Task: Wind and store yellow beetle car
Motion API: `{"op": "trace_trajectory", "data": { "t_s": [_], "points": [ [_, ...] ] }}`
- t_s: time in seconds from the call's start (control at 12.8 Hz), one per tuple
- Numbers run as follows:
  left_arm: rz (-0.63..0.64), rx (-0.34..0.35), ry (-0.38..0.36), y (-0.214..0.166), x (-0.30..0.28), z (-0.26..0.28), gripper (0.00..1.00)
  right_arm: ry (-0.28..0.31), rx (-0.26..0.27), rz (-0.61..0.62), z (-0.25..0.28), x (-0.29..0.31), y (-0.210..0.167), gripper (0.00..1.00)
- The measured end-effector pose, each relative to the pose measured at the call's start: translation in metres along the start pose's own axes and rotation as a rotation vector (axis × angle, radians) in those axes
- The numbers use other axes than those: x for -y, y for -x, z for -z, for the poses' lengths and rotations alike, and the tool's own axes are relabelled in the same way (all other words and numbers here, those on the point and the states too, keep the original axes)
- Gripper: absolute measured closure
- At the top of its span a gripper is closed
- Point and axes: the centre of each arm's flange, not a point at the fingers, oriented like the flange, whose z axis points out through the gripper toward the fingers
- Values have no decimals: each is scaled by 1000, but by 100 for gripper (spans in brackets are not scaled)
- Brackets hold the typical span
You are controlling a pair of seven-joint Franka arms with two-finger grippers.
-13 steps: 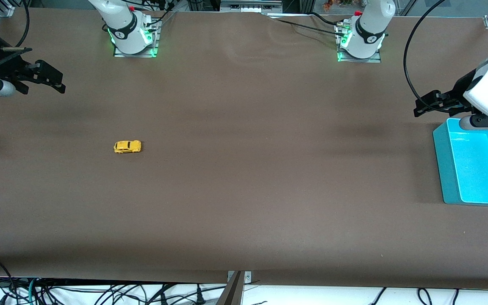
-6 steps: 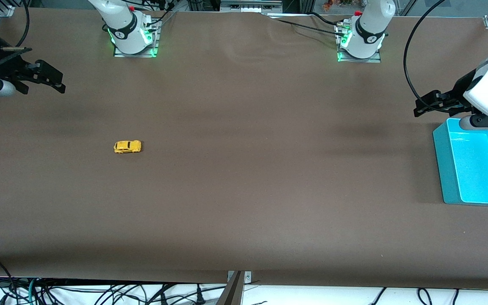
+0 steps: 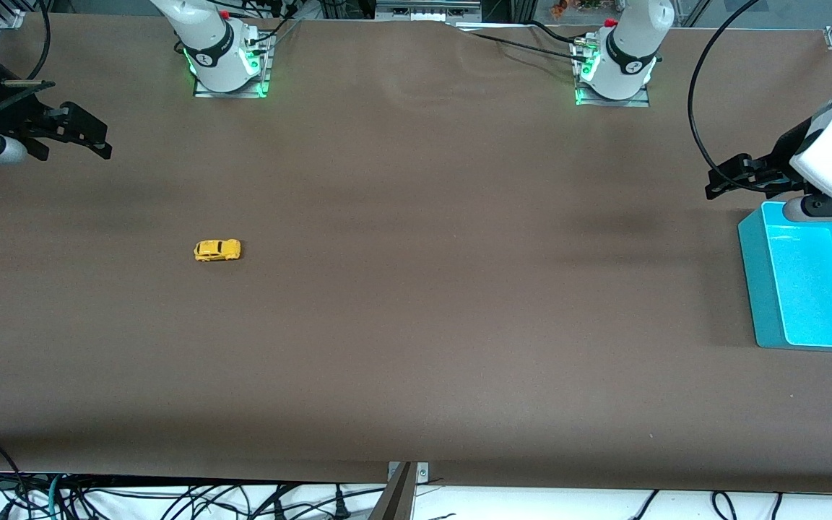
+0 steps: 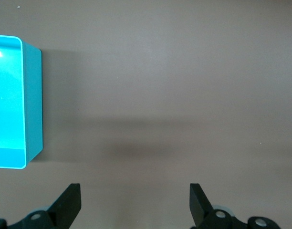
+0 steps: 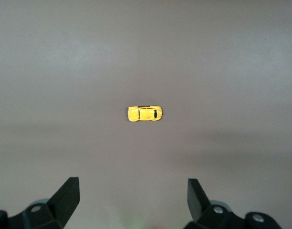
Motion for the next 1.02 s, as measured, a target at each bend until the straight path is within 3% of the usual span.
{"op": "trace_trajectory", "data": {
  "t_s": [1.02],
  "points": [
    [3, 0, 0, 0, 1, 0, 0, 5, 17, 41, -7, 17, 1, 0]
  ]
}}
